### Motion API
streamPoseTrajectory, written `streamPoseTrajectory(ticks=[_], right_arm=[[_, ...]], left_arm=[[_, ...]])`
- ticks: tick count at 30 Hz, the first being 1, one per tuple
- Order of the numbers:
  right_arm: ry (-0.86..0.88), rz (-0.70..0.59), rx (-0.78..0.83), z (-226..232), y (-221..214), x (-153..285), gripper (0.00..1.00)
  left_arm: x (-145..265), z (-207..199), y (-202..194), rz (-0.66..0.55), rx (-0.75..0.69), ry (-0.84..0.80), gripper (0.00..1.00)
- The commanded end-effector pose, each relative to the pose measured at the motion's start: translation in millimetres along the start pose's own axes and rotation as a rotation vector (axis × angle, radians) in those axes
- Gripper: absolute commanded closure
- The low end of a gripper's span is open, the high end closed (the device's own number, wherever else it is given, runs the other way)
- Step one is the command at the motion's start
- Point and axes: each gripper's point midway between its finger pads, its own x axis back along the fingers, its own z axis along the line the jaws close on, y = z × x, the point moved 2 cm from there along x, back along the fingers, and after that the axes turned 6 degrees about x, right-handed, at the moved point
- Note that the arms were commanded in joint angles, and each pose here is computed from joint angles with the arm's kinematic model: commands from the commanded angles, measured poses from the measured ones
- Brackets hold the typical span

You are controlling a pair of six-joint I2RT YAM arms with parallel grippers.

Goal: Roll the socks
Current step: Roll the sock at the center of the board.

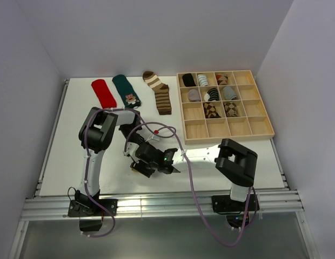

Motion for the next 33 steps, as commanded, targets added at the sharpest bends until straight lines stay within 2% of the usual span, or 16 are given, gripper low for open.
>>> streamPoseTrajectory(ticks=[1,9,12,15,16,18,21,26,29,33], right_arm=[[-0.002,-0.012,0.035,7,11,-3,0.42],[0.007,0.017,0.038,12,3,-9,0.45],[0.0,0.029,0.036,12,0,-13,0.51],[-0.012,0.039,0.023,10,-4,-18,0.72],[-0.004,0.045,0.015,10,-5,-19,0.83],[0.02,0.049,-0.01,10,-8,-20,0.89],[0.079,0.059,-0.065,4,-15,-19,0.93],[0.232,0.048,-0.235,-11,-20,-13,0.95],[0.288,0.059,-0.301,-20,-24,-15,0.94],[0.448,0.079,-0.398,-19,-23,-17,0.94]], left_arm=[[-1,48,11,0.028,-0.148,0.156,1.0],[-1,48,14,0.019,-0.143,0.152,1.0],[-1,49,15,0.012,-0.143,0.157,0.98],[1,48,18,-0.004,-0.141,0.164,0.9],[1,47,18,-0.012,-0.139,0.162,0.88],[4,44,22,-0.036,-0.153,0.166,0.82],[15,37,35,-0.127,-0.175,0.18,0.78],[62,11,63,-0.395,-0.203,0.173,0.7],[86,2,71,-0.512,-0.199,0.169,0.69],[105,7,67,-0.616,-0.175,0.17,0.68]])
